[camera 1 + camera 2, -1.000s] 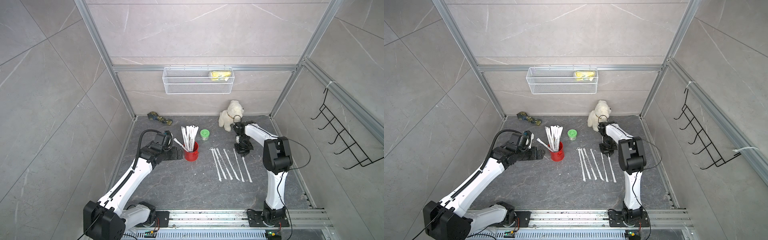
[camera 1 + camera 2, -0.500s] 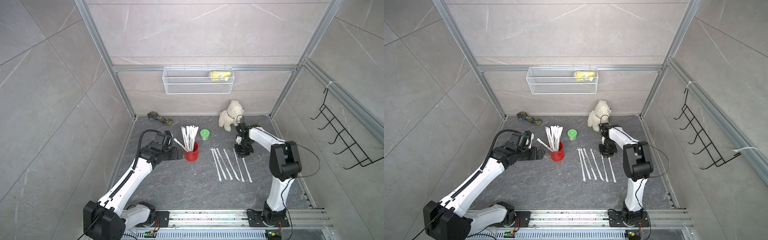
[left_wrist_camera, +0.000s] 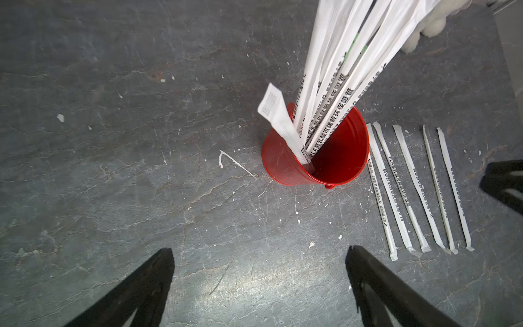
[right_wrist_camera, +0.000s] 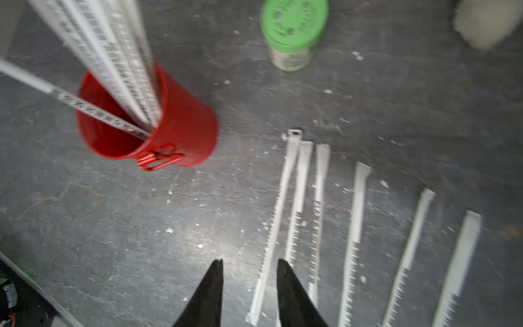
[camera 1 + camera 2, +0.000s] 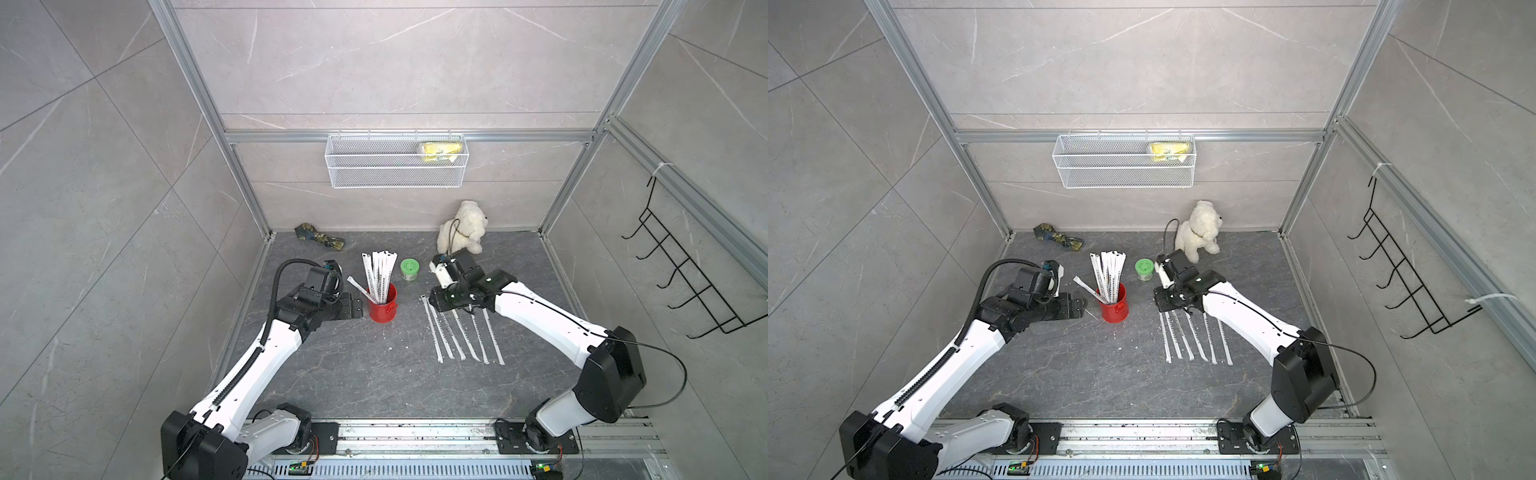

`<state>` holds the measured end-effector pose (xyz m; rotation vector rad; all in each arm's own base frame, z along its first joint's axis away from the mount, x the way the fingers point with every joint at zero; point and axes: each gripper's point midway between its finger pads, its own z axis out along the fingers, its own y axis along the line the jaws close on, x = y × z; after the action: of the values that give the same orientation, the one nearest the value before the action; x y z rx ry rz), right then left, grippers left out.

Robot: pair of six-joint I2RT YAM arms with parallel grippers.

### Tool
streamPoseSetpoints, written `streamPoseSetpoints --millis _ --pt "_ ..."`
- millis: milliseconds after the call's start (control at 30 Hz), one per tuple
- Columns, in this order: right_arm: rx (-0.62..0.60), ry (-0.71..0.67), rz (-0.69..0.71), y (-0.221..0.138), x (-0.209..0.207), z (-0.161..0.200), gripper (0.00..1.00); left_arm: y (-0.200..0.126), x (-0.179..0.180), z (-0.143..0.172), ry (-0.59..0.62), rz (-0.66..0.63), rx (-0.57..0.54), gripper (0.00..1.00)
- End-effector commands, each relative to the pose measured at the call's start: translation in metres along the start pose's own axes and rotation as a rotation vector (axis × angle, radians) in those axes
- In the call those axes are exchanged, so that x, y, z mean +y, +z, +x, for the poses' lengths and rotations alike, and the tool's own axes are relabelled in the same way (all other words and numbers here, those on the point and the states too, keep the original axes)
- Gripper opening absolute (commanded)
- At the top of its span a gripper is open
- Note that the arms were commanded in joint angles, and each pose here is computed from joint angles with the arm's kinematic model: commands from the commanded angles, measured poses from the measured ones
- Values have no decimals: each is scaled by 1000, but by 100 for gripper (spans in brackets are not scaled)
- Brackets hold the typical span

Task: Take the straws out of the storage container
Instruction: Pick up the straw from the container.

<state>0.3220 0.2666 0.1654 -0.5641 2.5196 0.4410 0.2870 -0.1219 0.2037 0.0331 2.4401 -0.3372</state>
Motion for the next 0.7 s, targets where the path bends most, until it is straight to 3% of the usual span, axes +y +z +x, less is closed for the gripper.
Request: streamPoseSetpoints --millis 0,233,500,667 --pt "-118 -101 -17 5 32 -29 38 -25 14 -19 -24 -67 -145 99" --pt "-152 -290 -56 31 94 -43 47 -56 47 -27 -97 -210 -299 99" --pt "-166 -391 -77 47 129 -64 56 -78 77 -27 -169 -348 -370 99" --pt "-157 -414 -83 60 140 -73 57 -82 81 -27 -185 -359 -388 99"
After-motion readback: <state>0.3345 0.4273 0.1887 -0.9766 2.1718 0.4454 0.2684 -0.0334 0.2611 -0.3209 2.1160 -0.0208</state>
